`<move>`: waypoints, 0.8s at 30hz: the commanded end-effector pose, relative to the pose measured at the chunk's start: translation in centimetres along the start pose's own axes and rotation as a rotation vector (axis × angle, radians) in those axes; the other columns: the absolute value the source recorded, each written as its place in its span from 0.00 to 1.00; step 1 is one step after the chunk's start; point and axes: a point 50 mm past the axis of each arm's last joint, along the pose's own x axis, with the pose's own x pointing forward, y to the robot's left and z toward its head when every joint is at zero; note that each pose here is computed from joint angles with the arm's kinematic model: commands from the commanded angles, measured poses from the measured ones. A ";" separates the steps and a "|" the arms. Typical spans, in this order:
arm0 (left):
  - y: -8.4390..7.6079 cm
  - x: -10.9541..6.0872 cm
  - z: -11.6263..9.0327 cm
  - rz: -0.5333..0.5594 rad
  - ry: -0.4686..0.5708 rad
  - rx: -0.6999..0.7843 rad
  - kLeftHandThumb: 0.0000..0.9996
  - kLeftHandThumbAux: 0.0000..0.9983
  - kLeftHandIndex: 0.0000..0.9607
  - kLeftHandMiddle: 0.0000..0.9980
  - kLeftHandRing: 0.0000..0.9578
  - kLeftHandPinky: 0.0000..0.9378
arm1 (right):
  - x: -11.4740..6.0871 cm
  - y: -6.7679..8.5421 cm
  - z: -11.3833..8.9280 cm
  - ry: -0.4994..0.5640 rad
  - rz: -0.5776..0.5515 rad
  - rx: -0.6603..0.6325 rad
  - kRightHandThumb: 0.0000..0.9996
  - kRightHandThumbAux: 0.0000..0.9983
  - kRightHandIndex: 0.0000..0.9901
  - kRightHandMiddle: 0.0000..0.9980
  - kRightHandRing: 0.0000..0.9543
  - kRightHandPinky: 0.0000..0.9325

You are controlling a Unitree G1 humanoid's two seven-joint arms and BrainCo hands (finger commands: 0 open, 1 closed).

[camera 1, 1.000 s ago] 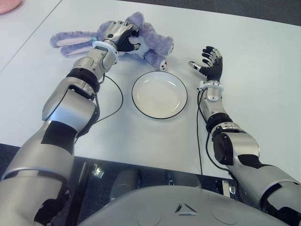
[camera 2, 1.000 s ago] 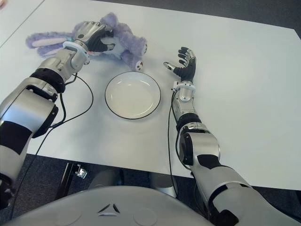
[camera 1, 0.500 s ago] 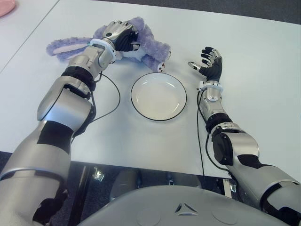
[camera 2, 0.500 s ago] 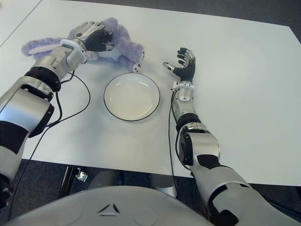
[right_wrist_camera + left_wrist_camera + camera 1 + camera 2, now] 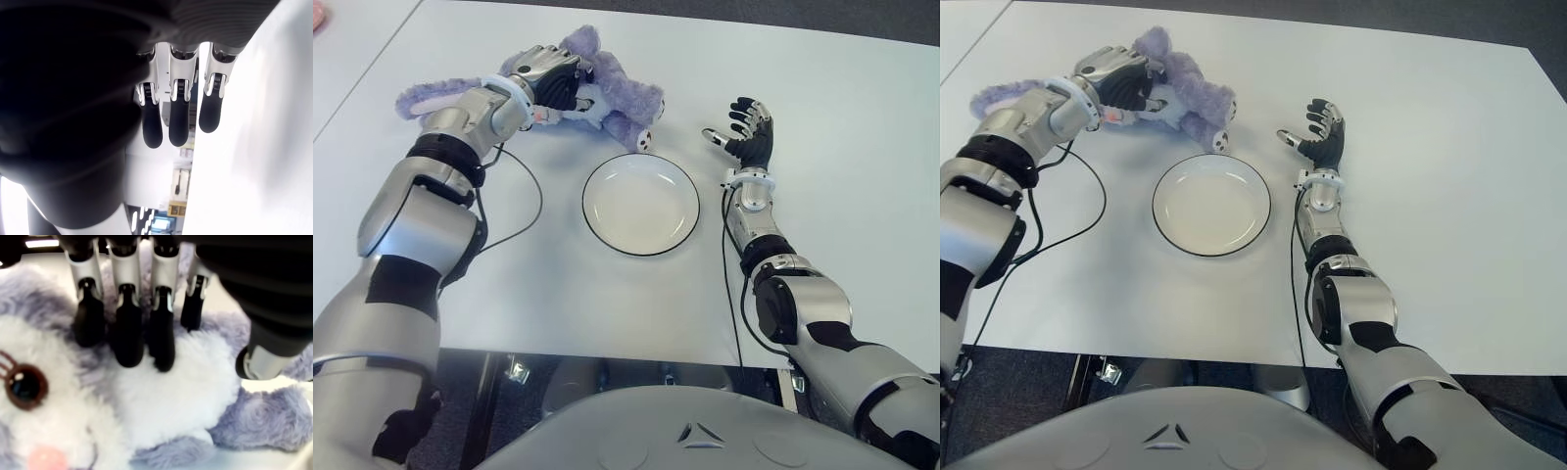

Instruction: Put the doll into the plate.

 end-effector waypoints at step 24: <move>0.6 -8.4 1.3 -0.330 -0.203 0.153 0.24 0.49 0.25 0.37 0.52 0.60 | -13.3 -2.1 -12.5 0.561 0.018 -0.127 0.00 1.00 0.27 0.30 0.29 0.28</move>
